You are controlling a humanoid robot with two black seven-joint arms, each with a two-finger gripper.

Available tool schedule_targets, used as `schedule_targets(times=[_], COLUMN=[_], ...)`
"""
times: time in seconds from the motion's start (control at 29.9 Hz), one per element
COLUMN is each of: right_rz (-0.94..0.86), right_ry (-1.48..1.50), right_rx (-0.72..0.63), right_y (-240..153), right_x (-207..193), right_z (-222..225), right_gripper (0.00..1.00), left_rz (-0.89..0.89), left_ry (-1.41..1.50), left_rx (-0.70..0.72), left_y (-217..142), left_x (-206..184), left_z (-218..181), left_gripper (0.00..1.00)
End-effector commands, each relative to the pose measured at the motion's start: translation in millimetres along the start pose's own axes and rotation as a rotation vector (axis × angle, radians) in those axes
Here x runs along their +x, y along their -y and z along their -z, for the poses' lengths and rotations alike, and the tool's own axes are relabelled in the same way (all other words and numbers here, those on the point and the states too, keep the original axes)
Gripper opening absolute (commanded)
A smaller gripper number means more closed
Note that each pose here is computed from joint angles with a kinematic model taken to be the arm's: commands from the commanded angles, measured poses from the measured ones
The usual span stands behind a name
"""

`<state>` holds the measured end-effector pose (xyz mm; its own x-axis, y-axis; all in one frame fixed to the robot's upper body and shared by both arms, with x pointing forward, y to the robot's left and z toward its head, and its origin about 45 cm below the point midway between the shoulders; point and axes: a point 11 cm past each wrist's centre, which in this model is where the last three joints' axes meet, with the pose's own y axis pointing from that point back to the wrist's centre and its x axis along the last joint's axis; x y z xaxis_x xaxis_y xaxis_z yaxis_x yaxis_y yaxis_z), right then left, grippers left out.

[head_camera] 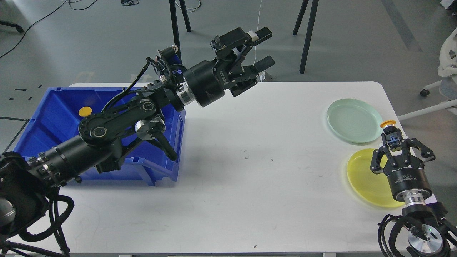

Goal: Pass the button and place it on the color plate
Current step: 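Lower the yellow button onto the yellow plate and open the right gripper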

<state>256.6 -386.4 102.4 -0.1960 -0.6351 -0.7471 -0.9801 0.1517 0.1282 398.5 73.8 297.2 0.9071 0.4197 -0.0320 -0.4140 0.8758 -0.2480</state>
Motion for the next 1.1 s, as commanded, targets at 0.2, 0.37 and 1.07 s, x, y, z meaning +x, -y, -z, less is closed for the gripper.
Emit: schedule_targets(times=[0.2, 0.37, 1.07], right_rz=[-0.095, -0.137, -0.027], right_ry=[0.06, 0.096, 0.205], right_rx=[-0.024, -0.035, -0.023], right_y=[-20, -25, -23], right_x=[25, 31, 8], right_z=[-21, -38, -44], right_gripper=[0.09, 0.19, 0.99], left_rz=[-0.001, -0.001, -0.002], left_ry=[0.001, 0.001, 0.0], left_rx=[0.0, 0.0, -0.001], left_y=[0, 0, 0], left_x=[0, 0, 0], left_z=[0, 0, 0], left_gripper=[0.79, 0.79, 0.79])
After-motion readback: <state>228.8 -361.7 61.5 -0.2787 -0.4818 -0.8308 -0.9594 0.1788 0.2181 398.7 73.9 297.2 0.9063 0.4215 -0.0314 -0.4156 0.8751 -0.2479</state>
